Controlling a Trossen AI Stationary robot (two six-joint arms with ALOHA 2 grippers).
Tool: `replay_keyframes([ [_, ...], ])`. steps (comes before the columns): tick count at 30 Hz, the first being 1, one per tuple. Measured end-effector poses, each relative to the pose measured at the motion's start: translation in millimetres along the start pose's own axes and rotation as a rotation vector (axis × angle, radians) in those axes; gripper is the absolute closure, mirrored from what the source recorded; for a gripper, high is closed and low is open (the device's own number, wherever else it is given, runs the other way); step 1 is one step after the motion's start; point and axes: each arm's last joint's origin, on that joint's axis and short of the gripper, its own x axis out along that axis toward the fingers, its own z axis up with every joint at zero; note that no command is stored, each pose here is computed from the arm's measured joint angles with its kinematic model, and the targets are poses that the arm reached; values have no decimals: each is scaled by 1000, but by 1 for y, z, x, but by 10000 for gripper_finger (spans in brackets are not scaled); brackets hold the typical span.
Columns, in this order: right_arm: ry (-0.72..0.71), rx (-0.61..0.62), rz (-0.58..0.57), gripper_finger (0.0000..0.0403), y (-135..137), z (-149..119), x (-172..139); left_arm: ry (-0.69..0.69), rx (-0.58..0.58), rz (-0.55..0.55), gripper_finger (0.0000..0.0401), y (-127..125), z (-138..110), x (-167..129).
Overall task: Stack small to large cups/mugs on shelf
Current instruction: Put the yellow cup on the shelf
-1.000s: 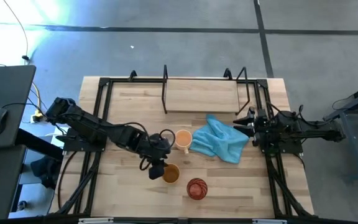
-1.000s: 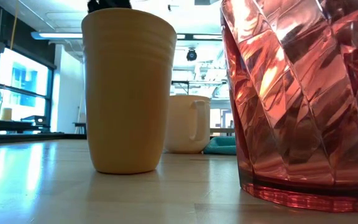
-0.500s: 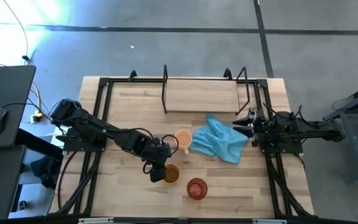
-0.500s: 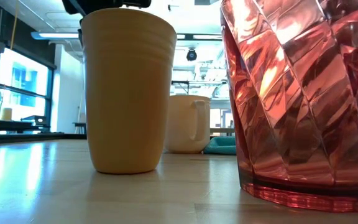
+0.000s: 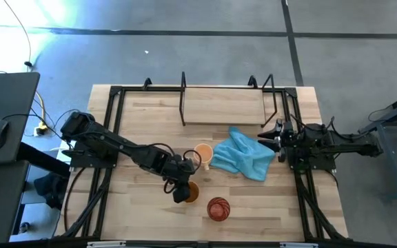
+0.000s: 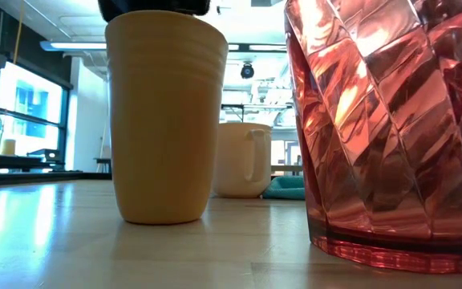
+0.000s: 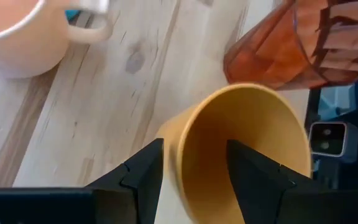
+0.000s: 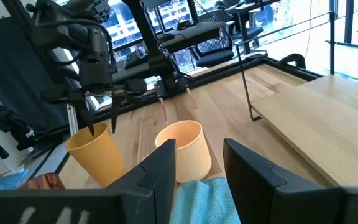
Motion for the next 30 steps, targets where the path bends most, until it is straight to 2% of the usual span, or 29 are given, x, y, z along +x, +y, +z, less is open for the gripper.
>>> replay_keyframes([
  [5,2,0,-1,277,0,0,0,-4,-8,23,260,1,0,3],
  [13,12,2,-3,277,0,-1,1,-41,-15,67,389,3,0,3],
  [21,11,0,-10,277,0,-1,1,-73,7,91,396,0,6,-2],
  [25,10,-1,-14,277,-1,-1,1,-88,30,117,398,-1,21,-16],
  [30,10,-1,-14,277,-1,-1,1,-73,27,187,399,11,46,-41],
])
